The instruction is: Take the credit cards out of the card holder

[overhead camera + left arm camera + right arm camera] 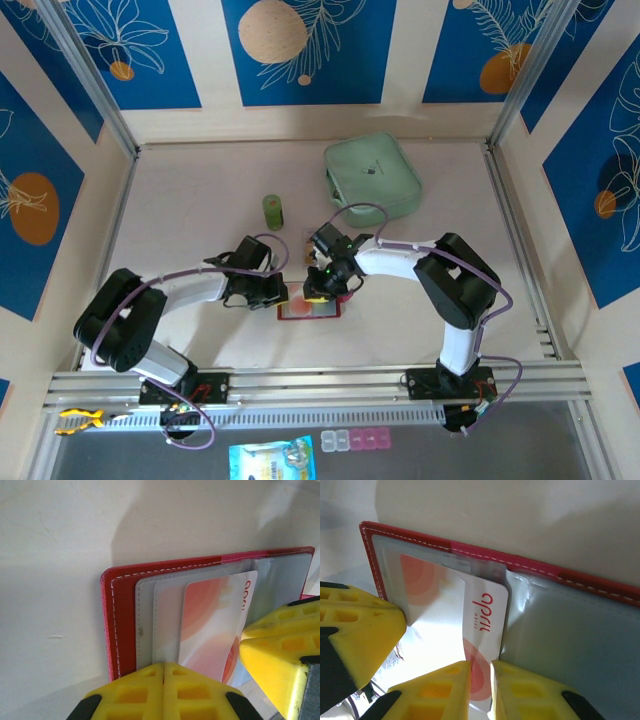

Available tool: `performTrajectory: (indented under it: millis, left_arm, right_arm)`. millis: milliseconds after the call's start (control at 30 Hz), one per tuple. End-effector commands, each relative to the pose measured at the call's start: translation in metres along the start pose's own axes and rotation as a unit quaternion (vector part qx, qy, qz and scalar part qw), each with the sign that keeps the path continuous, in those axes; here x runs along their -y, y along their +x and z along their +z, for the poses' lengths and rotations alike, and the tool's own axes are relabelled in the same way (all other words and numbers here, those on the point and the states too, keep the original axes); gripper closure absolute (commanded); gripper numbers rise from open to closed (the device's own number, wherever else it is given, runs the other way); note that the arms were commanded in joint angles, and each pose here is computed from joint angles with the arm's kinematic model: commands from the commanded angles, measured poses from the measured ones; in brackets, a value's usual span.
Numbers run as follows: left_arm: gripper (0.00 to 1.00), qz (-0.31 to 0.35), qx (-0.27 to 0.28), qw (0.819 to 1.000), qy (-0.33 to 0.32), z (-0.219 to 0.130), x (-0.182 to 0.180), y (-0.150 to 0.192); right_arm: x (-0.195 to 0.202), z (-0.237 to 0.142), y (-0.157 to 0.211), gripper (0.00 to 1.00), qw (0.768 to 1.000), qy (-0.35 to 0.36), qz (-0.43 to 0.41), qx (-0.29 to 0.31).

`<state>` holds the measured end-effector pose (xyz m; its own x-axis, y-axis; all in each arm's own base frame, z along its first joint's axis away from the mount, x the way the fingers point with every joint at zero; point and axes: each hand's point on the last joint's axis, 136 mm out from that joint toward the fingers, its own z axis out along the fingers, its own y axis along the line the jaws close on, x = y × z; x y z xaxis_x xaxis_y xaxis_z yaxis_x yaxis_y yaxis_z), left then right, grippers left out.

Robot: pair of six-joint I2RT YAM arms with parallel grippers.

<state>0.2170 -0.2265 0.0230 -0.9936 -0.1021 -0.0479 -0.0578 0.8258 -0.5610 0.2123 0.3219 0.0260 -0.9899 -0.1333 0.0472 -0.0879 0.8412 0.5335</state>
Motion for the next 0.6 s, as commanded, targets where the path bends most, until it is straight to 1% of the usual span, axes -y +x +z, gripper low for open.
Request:
performTrajectory:
  millis: [0,267,400,567]
  left_arm:
    - [0.94,-0.031,-0.040,0.997,-0.054,0.005,-0.031,0.022]
    - [0.93,-0.021,-0.017,1.000,-0.014,-0.010,-0.002,0.007]
    - [0.93,-0.021,-0.020,1.000,0.004,-0.009,0.010,0.006]
    - [0.93,-0.017,-0.029,0.999,0.005,-0.004,0.013,0.009]
  right_arm:
    - [-0.003,-0.009,0.006,0.80,1.000,-0.004,0.003,0.005]
    - [-0.008,-0.012,0.004,0.80,1.000,-0.015,-0.002,0.011]
    - [-0.005,-0.012,0.005,0.80,1.000,-0.010,0.003,0.011]
    - [0.000,-0.008,0.006,0.80,1.000,-0.005,0.008,0.006]
